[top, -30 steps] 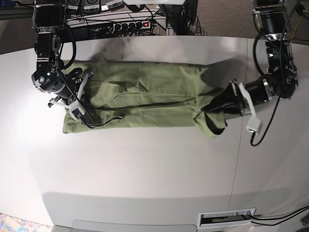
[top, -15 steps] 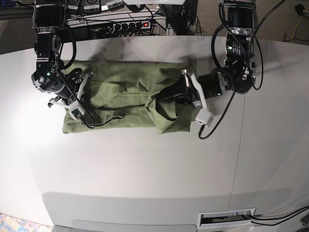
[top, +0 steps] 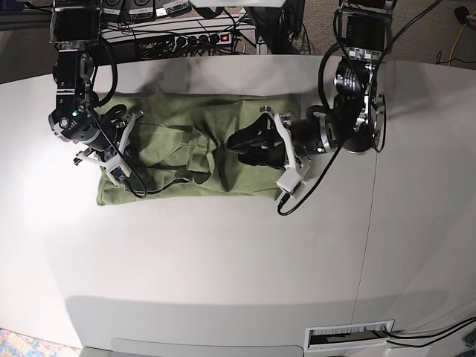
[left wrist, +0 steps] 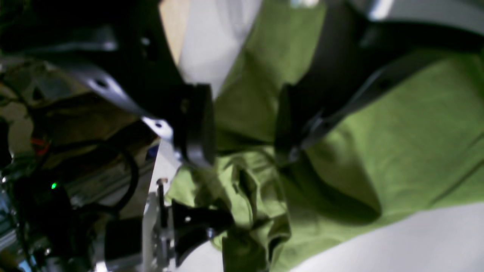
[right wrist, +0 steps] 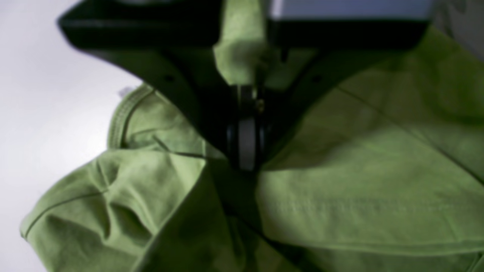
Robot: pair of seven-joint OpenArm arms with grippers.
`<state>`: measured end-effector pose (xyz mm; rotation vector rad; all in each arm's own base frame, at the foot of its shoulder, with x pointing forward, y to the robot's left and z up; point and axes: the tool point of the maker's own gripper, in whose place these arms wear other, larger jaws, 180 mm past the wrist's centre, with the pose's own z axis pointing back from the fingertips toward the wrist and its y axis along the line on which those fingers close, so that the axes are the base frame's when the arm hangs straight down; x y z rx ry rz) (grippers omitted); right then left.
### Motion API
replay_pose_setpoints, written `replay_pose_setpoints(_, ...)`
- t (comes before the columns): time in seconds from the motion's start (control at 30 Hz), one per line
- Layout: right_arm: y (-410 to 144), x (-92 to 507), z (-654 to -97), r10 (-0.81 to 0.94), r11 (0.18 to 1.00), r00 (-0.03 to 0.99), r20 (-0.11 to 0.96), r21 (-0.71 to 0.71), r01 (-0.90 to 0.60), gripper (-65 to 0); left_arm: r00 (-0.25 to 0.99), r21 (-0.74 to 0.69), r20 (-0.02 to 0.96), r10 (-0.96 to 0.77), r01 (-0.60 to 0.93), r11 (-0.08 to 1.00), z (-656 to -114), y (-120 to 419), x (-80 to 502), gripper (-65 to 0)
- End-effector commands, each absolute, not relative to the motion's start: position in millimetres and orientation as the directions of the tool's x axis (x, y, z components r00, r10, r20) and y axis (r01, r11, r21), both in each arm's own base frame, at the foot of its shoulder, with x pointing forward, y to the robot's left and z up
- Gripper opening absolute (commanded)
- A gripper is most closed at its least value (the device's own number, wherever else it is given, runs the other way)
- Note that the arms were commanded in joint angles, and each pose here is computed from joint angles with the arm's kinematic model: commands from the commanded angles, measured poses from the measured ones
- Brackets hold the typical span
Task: Fold the T-shirt properly
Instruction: 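Fold the strip end with the left gripper toward the right gripper, then hold the strip ends with both grippers and push them toward each other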
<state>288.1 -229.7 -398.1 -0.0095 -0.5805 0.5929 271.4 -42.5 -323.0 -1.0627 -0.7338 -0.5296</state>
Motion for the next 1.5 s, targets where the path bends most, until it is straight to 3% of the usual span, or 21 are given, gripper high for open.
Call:
replay_pose_setpoints(0.0, -241, 287, -397, 0.552, 0.827, 0.688, 0.471, -0.203, -0.525, -65.0, 0.617, -0.561, 0.786, -0.025, 0.731, 0.388, -307, -42, 279, -45.8)
replay_pose_setpoints(0.1, -241, 287, -397, 0.552, 0.827, 0.688, 0.471, -0.203, -0.525, -65.0, 0.621, -0.551, 0.782, -0.050, 0.728, 0.409, -314, -39, 279, -64.0)
replay_pose_setpoints(0.13, -241, 287, -397, 0.553, 0.826, 0.687, 0.471, -0.204, -0.525, -65.0, 0.619, -0.540, 0.783, -0.064, 0.727, 0.425, -318, -38, 280, -65.0)
replay_pose_setpoints(0.43, -230, 284, -392, 0.529, 0.835, 0.693, 0.490, -0.151, -0.530, -65.0, 0.542, -0.319, 0.815, -0.205, 0.715, 0.622, -352, -11, 304, -65.0)
replay_pose_setpoints(0.73, -207, 282, -350, 0.554, 0.807, 0.639, 0.534, -0.156, -0.569, -65.0, 0.584, -0.219, 0.768, -0.264, 0.627, 0.748, -373, 15, 317, -65.0)
replay_pose_setpoints(1.1, -265, 249, -316, 0.317, 0.930, 0.701, 0.639, -0.065, -0.361, -65.0, 0.603, -0.161, 0.753, -0.264, 0.557, 0.814, -391, 32, 314, -65.0)
replay_pose_setpoints(1.23, -285, 246, -303, 0.253, 0.954, 0.692, 0.676, -0.056, -0.294, -42.7, 0.604, -0.162, 0.752, -0.264, 0.557, 0.814, -391, 32, 314, -65.0)
replay_pose_setpoints(1.27, -288, 249, -299, 0.245, 0.957, 0.679, 0.692, -0.061, -0.283, -39.8, 0.604, -0.162, 0.752, -0.264, 0.557, 0.814, -391, 32, 314, -65.0)
replay_pose_setpoints(1.47, -289, 260, -297, 0.207, 0.963, 0.647, 0.734, -0.036, -0.268, -39.2, 0.609, -0.183, 0.753, -0.250, 0.559, 0.809, -391, 29, 311, -65.0)
